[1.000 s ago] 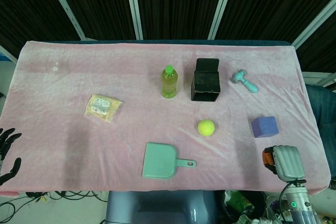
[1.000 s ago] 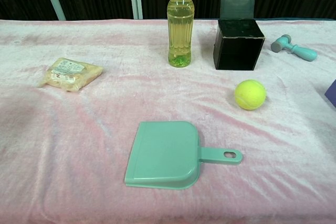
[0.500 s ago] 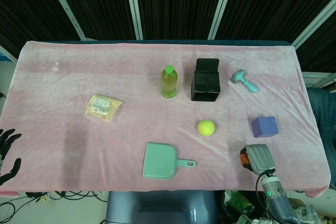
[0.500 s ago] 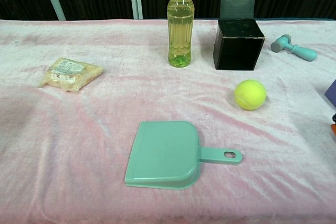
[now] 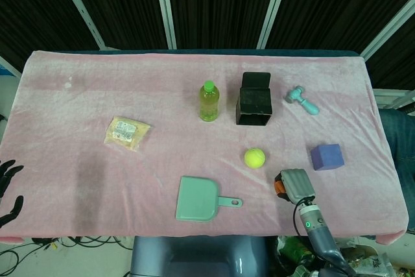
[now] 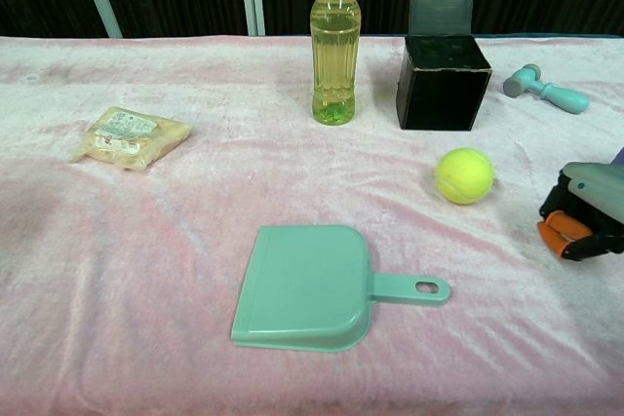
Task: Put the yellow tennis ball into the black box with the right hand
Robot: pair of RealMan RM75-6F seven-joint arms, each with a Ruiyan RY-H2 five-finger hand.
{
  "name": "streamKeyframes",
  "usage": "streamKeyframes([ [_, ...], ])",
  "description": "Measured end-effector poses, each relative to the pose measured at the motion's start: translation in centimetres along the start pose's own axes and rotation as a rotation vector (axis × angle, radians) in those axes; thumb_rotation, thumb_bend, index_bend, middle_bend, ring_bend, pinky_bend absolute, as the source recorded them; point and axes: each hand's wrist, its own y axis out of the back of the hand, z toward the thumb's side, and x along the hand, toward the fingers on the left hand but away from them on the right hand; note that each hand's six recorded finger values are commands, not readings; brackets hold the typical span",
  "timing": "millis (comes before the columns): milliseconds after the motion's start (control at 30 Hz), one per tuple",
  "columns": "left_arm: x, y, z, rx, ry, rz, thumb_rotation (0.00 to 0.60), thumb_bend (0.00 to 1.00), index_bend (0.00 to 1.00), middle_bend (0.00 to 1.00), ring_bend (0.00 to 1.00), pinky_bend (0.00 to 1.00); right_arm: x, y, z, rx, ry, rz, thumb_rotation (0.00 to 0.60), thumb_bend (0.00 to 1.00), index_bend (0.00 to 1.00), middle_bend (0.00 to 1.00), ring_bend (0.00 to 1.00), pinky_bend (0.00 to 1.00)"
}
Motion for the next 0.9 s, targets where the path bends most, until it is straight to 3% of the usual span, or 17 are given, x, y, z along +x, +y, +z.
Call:
streamKeyframes([
  [467, 0.1, -0.1, 0.0, 0.0, 0.001, -0.007, 0.6, 0.45, 0.17, 0.1, 0.04, 0.06, -2.6, -0.7, 3.6, -0.02, 0.035, -0.008, 0.6, 0.83, 1.0, 0.97, 0.99, 1.0],
  [900, 0.2, -0.1, -0.2, -0.002, 0.009, -0.01, 0.6, 0.45, 0.17, 0.1, 0.04, 0.06, -3.7, -0.9, 5.1, -0.05, 0.044, -0.02, 0.6, 0.83, 1.0, 0.96, 0.98, 1.0],
])
